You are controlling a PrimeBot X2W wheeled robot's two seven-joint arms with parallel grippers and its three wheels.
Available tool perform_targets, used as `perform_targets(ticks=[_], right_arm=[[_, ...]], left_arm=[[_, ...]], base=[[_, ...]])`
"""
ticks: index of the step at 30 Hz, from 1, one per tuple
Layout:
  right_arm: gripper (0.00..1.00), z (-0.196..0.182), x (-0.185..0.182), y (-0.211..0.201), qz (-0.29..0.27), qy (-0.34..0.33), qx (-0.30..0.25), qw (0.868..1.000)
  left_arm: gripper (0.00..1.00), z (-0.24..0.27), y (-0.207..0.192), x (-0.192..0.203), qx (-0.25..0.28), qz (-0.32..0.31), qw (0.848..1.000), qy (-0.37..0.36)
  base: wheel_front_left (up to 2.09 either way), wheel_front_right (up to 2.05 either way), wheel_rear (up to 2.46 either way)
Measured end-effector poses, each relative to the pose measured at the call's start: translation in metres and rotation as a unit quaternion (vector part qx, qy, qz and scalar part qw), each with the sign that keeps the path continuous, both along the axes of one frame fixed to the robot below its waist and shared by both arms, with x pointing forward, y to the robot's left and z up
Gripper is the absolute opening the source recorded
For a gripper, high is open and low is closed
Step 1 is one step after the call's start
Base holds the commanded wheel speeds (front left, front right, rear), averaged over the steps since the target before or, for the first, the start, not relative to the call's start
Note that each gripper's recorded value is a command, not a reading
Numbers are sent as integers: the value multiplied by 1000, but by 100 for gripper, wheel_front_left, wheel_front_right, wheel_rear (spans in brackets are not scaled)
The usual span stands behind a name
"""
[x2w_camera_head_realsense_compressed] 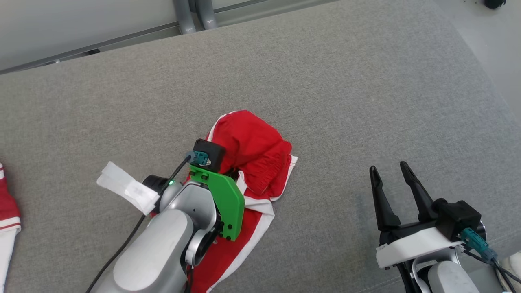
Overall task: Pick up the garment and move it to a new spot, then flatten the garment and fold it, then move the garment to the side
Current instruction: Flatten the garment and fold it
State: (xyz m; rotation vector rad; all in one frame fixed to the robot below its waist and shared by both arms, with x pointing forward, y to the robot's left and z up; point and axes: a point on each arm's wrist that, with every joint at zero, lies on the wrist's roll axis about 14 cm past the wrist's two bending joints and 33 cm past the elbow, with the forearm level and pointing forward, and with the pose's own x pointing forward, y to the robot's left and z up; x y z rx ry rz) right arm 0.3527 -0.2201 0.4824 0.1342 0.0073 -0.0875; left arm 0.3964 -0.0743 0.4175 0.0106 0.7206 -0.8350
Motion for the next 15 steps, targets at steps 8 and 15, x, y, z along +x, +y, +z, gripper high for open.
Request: perform_targets(ticks=[8,15], right_arm=[[100,5,5,15,26,-9,-4,1000],[100,5,2,24,38,-10,-3,999]], left_arm=[[100,30,-16,-4,-54,4,998,-33],[100,72,-25,-18,-103,-12,992,-73]], base=[[0,0,0],[0,0,0]])
